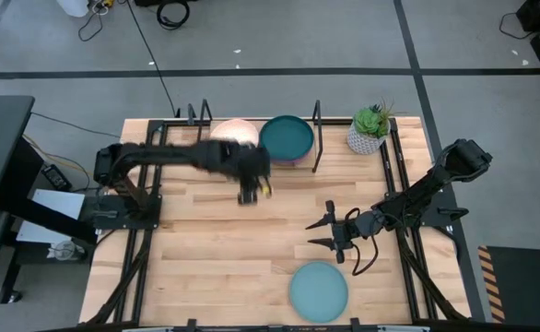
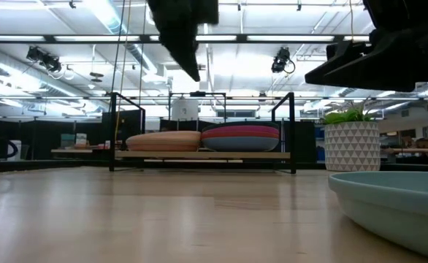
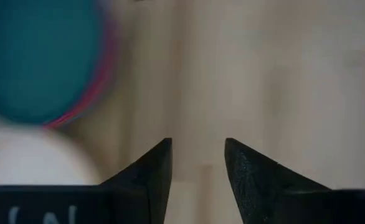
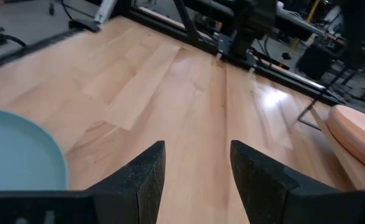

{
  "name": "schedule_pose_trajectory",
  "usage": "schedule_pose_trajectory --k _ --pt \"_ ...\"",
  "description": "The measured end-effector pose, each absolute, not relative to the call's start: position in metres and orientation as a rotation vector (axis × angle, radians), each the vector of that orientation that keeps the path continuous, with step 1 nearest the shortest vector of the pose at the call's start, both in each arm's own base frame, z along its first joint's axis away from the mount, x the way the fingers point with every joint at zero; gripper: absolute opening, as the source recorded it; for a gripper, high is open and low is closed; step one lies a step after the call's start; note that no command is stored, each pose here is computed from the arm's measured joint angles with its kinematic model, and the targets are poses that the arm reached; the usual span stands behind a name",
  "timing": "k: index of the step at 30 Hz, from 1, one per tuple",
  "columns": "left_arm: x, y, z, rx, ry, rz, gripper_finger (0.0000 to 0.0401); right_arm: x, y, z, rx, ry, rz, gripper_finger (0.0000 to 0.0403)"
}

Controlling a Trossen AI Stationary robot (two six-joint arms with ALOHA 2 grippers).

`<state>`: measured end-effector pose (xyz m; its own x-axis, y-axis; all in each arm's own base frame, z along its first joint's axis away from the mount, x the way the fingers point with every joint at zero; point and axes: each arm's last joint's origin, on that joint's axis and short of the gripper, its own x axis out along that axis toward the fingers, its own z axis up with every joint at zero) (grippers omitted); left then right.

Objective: Place and stack plates onto a shelf
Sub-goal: Stack the light green plate on top of the white plate on the shelf

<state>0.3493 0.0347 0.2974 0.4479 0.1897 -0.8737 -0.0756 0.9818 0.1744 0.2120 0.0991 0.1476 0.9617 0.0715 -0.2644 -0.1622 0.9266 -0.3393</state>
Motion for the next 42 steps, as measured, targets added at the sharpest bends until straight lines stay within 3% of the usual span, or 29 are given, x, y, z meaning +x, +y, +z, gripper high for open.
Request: schedule_pose_trajectory --k 7,13,16,22,26,29,35,42 --pt "0.356 -0.054 0.301 0.218 0.975 -0.022 0.0144 0.211 0.098 0.144 -0.392 0.290 0.074 0.0187" --pt "0.366 -0.103 0.295 0.255 0.840 -0.016 0.0144 0.212 0.098 0.146 -0.385 0.282 0.071 0.0187" --pt "0.371 -0.117 0.283 0.392 0.840 -0.063 0.0144 0.212 0.099 0.147 -0.349 0.278 0.068 0.0187" --pt "0.391 -0.125 0.268 0.605 0.760 -0.125 0.0144 0.207 0.102 0.145 -0.286 0.325 0.017 0.0187" --pt "0.400 -0.118 0.265 0.626 0.722 -0.195 0.0144 0.210 0.103 0.152 -0.217 0.385 -0.001 0.0187" --pt "0.403 -0.116 0.257 0.596 0.753 -0.239 0.0144 0.210 0.105 0.159 -0.218 0.421 -0.019 0.0187" --pt "0.396 -0.125 0.215 0.517 1.005 -0.239 0.0144 0.204 0.107 0.176 -0.248 0.358 -0.107 0.0187" --pt "0.405 -0.141 0.178 0.510 1.051 -0.171 0.0144 0.204 0.103 0.169 -0.267 0.306 -0.180 0.0187"
